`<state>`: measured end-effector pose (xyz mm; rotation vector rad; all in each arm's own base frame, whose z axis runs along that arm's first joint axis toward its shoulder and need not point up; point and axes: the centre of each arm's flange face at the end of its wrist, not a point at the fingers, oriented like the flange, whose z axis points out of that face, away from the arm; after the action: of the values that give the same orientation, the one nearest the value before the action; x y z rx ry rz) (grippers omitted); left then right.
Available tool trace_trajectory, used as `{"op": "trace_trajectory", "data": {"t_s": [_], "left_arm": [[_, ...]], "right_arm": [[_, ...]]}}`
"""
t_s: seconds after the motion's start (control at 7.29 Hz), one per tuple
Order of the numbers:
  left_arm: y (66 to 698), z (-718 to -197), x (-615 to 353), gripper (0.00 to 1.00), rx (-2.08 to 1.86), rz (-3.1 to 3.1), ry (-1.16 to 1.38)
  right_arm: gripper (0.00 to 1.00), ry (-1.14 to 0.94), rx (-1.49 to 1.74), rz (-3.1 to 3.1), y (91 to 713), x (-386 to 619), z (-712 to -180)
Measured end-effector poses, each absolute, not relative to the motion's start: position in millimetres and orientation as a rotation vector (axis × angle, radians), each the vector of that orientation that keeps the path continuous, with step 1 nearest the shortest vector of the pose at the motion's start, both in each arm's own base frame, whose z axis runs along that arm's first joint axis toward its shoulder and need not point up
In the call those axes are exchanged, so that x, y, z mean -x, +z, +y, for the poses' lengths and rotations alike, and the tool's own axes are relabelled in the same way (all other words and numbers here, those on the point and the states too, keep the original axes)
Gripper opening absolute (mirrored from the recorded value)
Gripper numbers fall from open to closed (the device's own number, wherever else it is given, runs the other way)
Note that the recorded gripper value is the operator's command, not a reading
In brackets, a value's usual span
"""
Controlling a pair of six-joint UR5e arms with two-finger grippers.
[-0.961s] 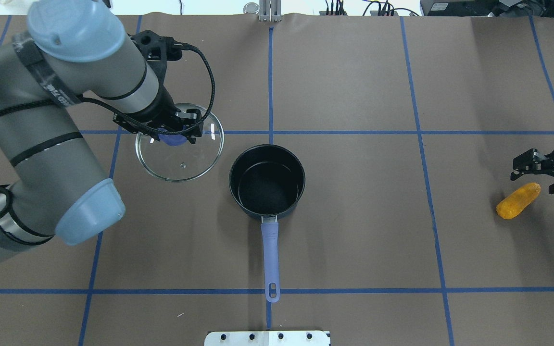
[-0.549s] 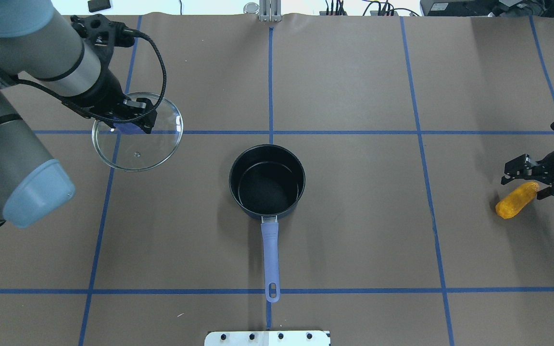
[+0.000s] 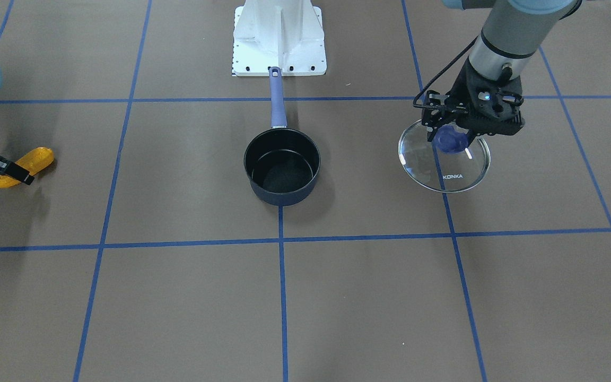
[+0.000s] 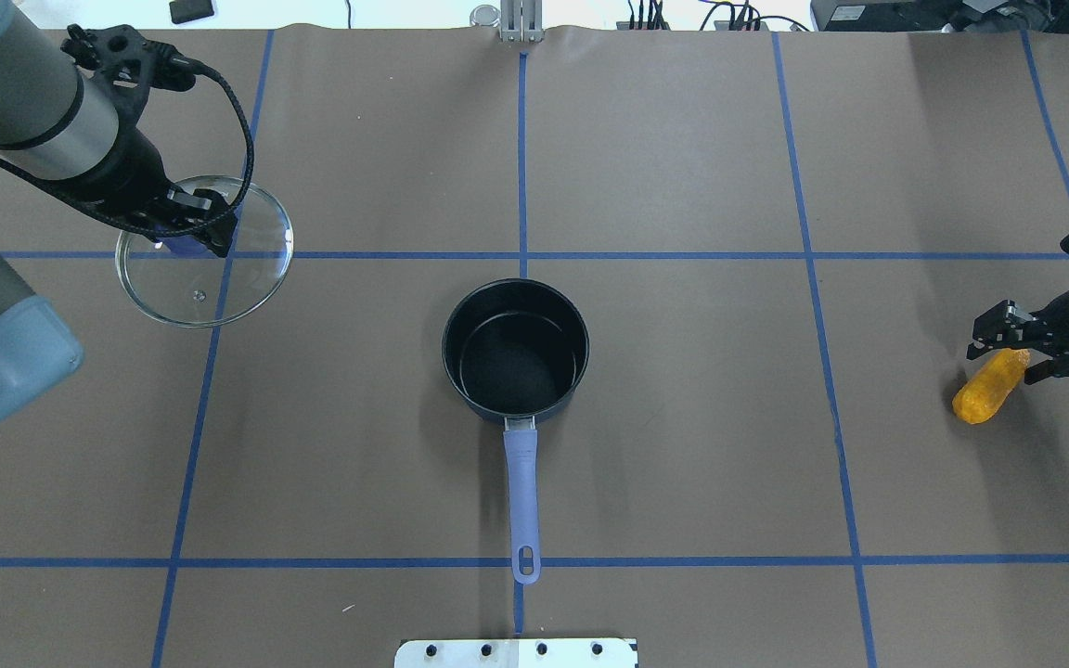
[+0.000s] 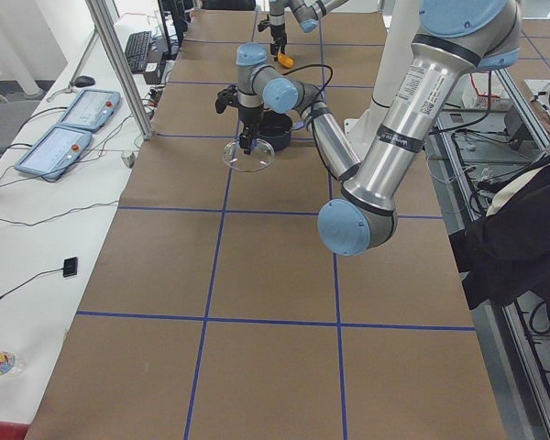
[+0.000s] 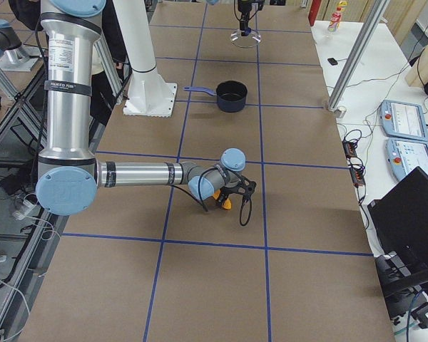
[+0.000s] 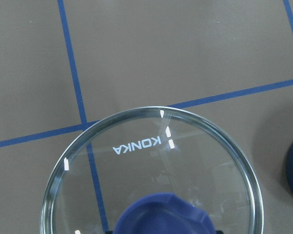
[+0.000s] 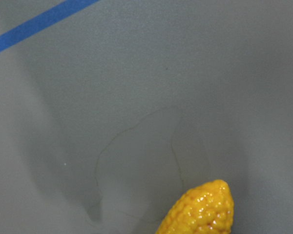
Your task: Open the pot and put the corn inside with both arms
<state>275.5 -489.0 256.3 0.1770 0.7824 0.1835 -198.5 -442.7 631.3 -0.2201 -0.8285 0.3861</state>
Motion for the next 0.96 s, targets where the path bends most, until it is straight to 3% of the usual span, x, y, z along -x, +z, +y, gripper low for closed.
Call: {"op": "trace_trajectory", "data": {"t_s": [0.27,0.82,0.96], "left_arm": [[300,-495,-249,0.59,-0.183,0.733,0.242],[398,-515,-229,0.59,-0.236,0.712,0.310],[422,-519,-232,0.59,-0.245,0.724,0.316]], "right_arm": [[0.55,0.393,0.213,-0.825,630,199,-444],[0.53,0.391,0.208,-0.851,613,202,-450],[0.46,0.392,0.203,-0.858,606,202,-454]]}}
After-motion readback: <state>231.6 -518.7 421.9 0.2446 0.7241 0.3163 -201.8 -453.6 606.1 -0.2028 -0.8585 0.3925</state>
